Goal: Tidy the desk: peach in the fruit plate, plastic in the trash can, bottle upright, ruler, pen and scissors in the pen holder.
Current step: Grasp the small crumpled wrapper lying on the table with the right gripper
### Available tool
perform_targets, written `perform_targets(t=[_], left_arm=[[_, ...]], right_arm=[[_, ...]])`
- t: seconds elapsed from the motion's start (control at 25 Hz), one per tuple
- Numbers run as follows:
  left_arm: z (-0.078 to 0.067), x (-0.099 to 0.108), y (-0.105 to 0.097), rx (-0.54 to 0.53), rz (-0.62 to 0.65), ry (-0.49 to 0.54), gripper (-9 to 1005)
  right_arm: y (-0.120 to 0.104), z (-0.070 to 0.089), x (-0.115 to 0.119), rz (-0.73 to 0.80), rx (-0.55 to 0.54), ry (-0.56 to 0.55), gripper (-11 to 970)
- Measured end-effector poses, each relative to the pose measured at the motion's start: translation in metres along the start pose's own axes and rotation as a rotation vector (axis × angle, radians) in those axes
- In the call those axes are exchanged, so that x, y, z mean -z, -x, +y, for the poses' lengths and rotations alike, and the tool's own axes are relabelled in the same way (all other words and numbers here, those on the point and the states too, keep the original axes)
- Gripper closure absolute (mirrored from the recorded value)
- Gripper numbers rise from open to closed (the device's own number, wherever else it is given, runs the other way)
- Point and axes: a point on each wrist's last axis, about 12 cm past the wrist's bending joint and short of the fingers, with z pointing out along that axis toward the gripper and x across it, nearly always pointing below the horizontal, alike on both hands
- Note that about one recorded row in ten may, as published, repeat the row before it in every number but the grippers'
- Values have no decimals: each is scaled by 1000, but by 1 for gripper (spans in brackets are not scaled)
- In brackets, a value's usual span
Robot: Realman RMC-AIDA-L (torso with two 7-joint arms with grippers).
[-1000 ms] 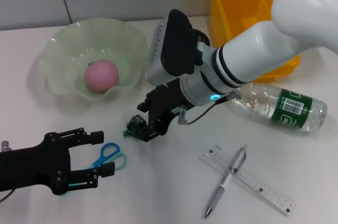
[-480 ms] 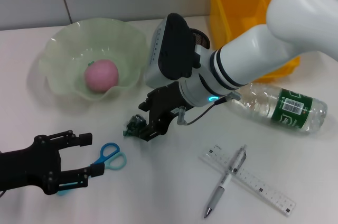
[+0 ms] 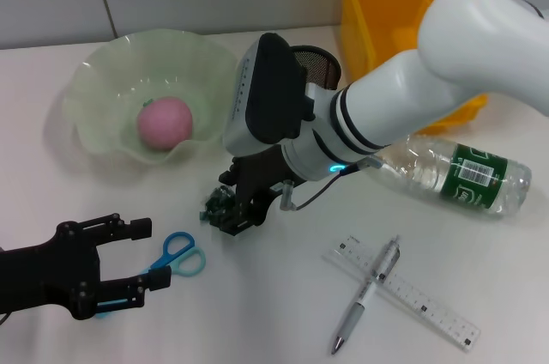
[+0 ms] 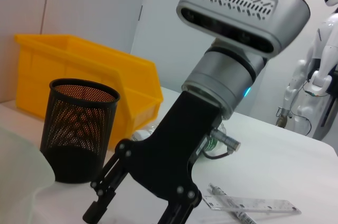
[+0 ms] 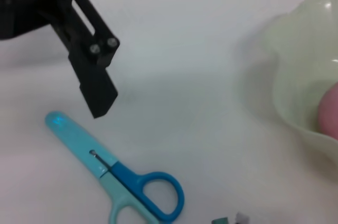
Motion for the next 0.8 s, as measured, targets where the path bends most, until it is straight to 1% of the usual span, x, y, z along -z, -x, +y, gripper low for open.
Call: perform_targets(t=[0.4,0.8], left_arm=[[0,1,0,1,1,2,233],[0,3,0,1,0,6,234]], right_arm=[[1,1,-3,-7,-7,0,303],[-1,-1,-4,-7,-19,-15,408]])
